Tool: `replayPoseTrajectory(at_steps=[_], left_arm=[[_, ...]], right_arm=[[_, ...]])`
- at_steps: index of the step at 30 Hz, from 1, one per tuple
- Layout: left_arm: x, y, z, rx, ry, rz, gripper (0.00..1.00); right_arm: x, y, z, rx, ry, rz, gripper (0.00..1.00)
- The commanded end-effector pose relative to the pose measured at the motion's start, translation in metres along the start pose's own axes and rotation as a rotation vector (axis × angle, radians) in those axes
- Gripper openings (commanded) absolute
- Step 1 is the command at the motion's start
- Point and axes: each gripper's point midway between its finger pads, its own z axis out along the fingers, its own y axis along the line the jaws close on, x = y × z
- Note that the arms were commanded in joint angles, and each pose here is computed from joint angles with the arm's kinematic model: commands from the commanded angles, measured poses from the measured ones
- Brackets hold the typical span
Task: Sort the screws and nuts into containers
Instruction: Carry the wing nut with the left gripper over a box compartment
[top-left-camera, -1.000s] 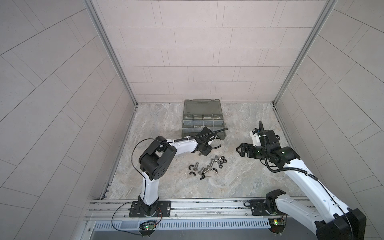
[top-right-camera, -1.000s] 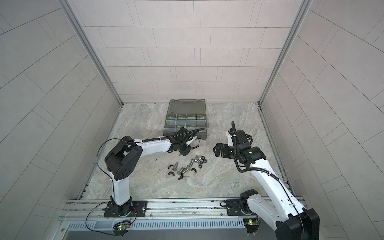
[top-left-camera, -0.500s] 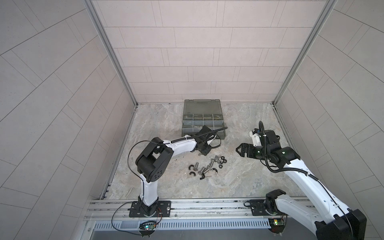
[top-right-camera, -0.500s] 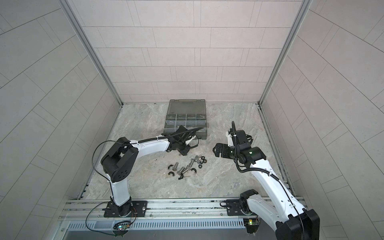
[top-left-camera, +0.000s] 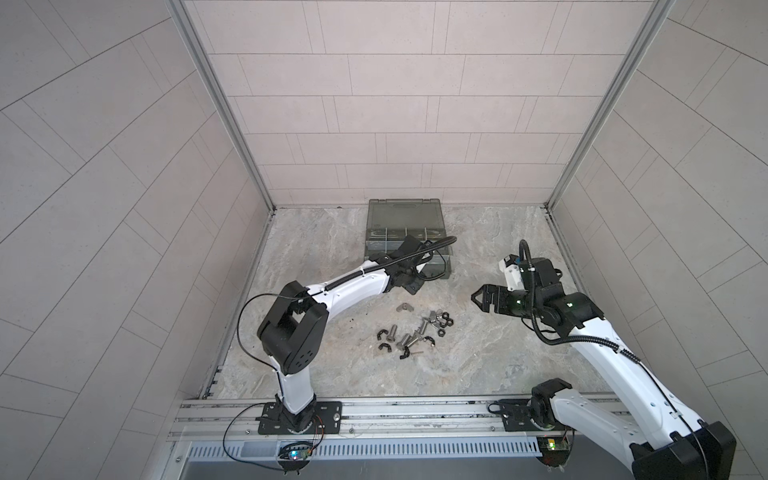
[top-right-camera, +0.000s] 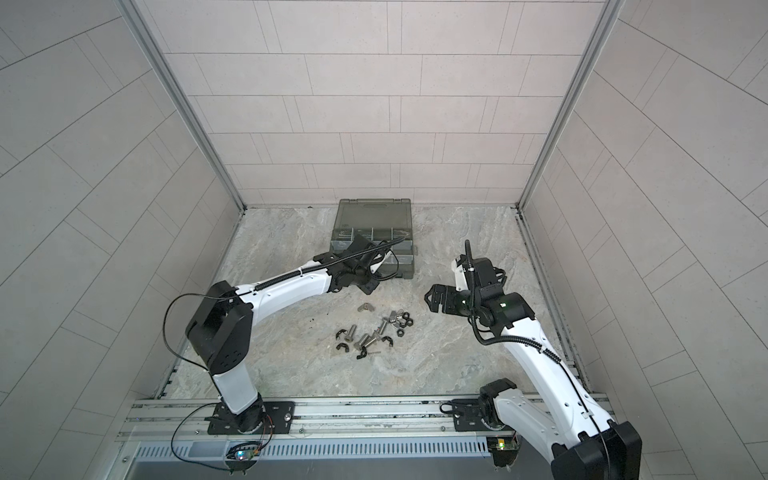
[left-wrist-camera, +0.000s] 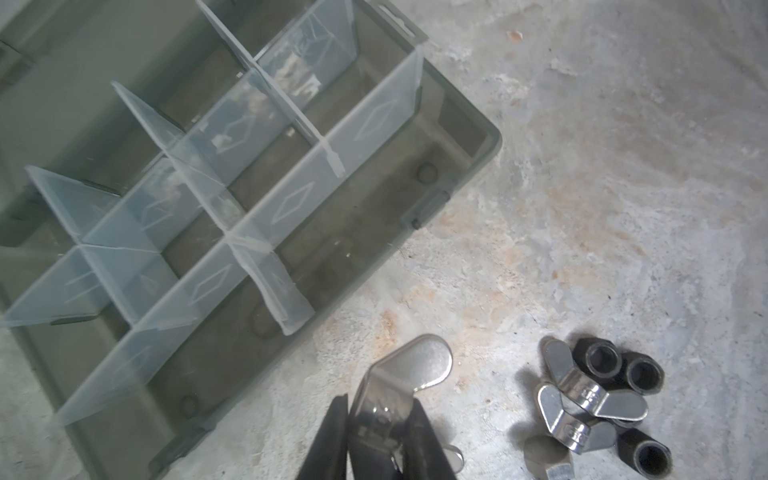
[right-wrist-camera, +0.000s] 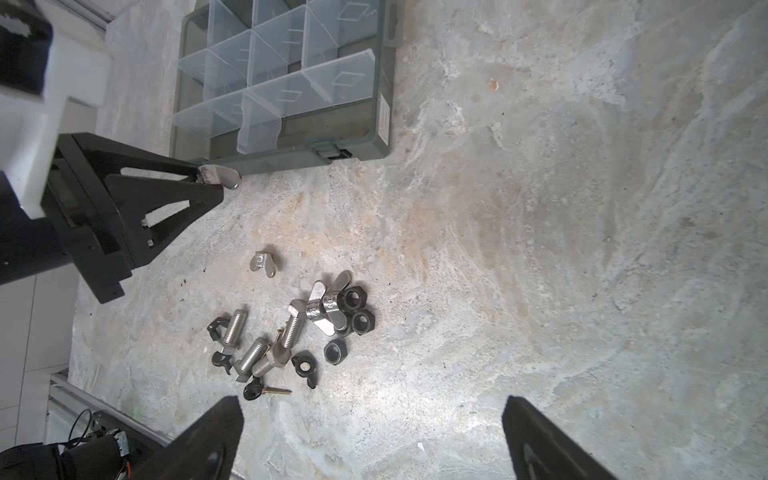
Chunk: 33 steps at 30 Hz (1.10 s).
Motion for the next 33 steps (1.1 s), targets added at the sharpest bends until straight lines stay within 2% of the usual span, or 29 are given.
replayPoseTrajectory(at_steps=[1,7,13,16,23,33], left_arm=[[-0.019,0.031,-0.018,-0.082,-0.035,-0.047,0.02],[-0.024,0.084,-0.014,-0.130,-0.043,-0.192,0.02],[-0.013,0.147,-0.005,-0.158,-0.065,-0.388,0.03],[-0.007,0.167,0.004,-0.156,-0.073,-0.444,0.03],[-0.003,0.188,0.027,-0.156,-0.061,-0.487,0.03],[0.003,0.186,0.053,-0.118,0.021,-0.490,0.04]], right_arm=[[-0.012,0.008,-0.006,-0.018,-0.014,-0.009,0.99],[-0.017,0.009,-0.003,-0.013,-0.015,-0.010,0.99],[-0.017,0.008,0.002,-0.015,-0.003,-0.005,0.99],[-0.020,0.011,0.001,-0.020,-0.005,-0.006,0.99],[-0.022,0.008,0.007,0.000,0.009,-0.009,0.99],[-0.024,0.004,0.013,0.025,0.017,-0.007,0.99]])
